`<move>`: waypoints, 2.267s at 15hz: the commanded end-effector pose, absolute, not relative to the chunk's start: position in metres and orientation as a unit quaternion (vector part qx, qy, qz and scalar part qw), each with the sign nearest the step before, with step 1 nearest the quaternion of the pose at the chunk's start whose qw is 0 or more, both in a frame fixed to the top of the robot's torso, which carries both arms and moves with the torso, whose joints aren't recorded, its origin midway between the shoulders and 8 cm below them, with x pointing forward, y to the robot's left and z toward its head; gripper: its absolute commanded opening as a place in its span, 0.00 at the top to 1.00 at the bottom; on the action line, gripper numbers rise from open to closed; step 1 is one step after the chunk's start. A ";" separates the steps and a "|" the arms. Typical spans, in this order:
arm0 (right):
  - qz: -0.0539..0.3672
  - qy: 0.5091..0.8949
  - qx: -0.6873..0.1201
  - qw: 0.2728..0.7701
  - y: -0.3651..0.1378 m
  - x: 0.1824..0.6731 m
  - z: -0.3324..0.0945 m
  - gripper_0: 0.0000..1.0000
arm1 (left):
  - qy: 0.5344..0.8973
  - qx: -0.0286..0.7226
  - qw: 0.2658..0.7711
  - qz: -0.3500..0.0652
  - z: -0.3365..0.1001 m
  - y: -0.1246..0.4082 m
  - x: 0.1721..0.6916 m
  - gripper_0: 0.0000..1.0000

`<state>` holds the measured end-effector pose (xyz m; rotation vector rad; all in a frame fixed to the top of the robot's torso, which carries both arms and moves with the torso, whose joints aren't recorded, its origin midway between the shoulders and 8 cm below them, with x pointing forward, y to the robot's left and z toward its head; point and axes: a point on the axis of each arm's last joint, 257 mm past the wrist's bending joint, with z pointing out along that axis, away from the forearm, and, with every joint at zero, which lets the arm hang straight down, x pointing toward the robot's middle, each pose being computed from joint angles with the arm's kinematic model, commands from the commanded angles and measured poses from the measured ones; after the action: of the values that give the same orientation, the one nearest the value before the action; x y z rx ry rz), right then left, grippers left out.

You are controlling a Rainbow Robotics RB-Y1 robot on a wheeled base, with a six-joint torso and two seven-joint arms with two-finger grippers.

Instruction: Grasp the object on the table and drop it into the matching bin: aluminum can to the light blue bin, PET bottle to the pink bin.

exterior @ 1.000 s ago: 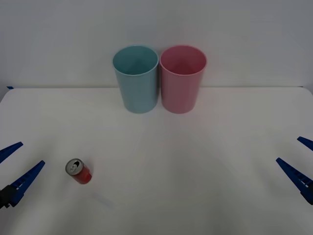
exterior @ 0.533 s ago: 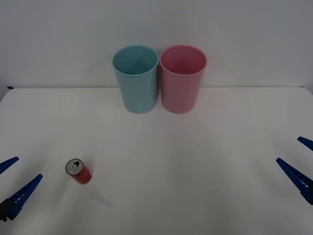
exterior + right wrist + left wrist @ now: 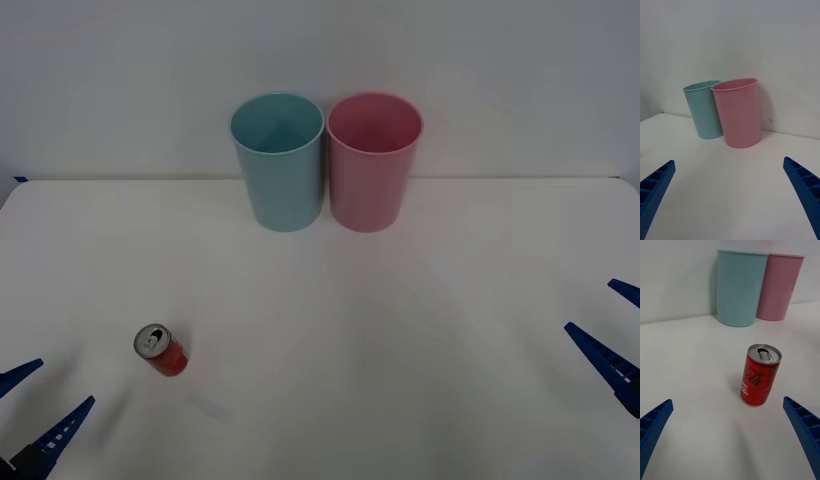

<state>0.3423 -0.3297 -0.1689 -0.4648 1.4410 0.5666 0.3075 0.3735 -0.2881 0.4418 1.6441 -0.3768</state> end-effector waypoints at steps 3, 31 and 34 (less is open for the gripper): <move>0.253 0.645 -0.208 0.691 -0.330 0.342 -0.169 0.00 | 0.722 0.198 0.642 -0.165 -0.316 0.368 0.312 0.00; 0.253 0.645 -0.208 0.691 -0.330 0.342 -0.169 0.00 | 0.688 0.219 0.669 -0.175 -0.336 0.263 0.400 0.00; 0.253 0.645 -0.208 0.691 -0.330 0.342 -0.169 0.00 | 0.686 0.223 0.669 -0.177 -0.334 0.256 0.408 0.00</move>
<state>0.3423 -0.3297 -0.1689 -0.4649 1.4410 0.5666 0.4066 0.2572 -0.3335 0.5023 1.5457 -0.3999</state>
